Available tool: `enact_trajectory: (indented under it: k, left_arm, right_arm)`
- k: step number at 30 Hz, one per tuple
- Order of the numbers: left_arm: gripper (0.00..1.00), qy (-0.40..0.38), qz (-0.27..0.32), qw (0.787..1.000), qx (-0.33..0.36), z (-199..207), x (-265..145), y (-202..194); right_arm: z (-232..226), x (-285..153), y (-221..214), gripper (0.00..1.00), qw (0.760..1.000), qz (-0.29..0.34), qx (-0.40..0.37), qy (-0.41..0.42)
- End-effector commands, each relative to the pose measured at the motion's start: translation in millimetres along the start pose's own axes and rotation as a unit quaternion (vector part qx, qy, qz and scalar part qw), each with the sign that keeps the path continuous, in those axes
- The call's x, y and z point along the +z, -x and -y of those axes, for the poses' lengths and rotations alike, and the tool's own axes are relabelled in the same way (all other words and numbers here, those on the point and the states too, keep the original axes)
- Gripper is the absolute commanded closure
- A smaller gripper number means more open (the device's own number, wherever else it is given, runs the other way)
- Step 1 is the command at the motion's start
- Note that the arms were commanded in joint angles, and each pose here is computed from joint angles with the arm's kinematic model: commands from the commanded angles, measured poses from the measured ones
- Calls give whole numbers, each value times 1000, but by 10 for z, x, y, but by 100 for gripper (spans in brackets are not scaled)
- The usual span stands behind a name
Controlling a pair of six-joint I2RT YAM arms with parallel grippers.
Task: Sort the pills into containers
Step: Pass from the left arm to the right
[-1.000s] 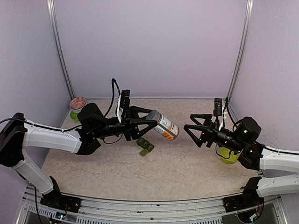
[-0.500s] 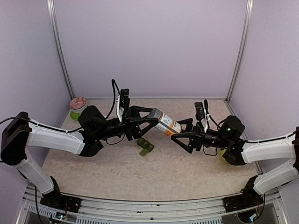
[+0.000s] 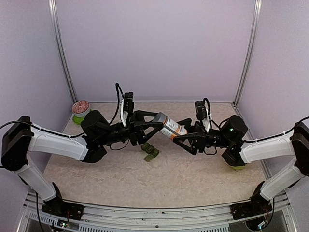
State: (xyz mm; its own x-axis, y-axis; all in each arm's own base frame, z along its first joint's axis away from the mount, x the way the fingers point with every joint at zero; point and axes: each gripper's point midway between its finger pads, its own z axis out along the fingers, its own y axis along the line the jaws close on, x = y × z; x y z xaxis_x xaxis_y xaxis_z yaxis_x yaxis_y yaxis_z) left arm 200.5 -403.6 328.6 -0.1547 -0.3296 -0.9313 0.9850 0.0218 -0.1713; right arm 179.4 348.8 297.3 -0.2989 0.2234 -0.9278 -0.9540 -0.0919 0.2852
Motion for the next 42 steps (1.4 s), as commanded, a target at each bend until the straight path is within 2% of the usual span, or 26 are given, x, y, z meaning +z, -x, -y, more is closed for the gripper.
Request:
enact_trajectory:
  k: [1,13,16,23,24,27,29,32,33,42]
  left_arm:
    - [82,-10,18,1000,4,55,19,57]
    - [82,-10,17,1000,7,51,28,45]
    - [82,-9,15,1000,7,46,30,29]
    - [81,-7,12,1000,5,29,20,-9]
    - [79,-6,12,1000,3,25,19,-11]
    - [62,-6,10,1000,0,31,10,-17]
    - [37,-10,6,1000,2,56,-15,-35]
    - [9,-9,3,1000,27,87,-132,-58]
    - [3,-13,1,999,40,106,-175,-67]
    - [1,-113,-5,982,153,409,-440,-98]
  right_arm:
    - [-35,67,87,15,1000,4,-16,22]
    - [40,138,-16,34,1000,-13,-3,27]
    - [47,141,-21,42,1000,-12,-1,27]
    - [44,144,-26,68,999,-12,-3,30]
    - [42,140,-24,71,999,-12,-5,30]
    - [50,123,-30,76,1000,-13,-13,21]
    - [47,107,-21,79,1000,-15,-17,15]
    - [-9,91,-23,81,999,-24,-16,22]
    - [-23,89,-37,82,999,-29,-11,25]
    - [-271,90,-177,84,991,-76,51,95]
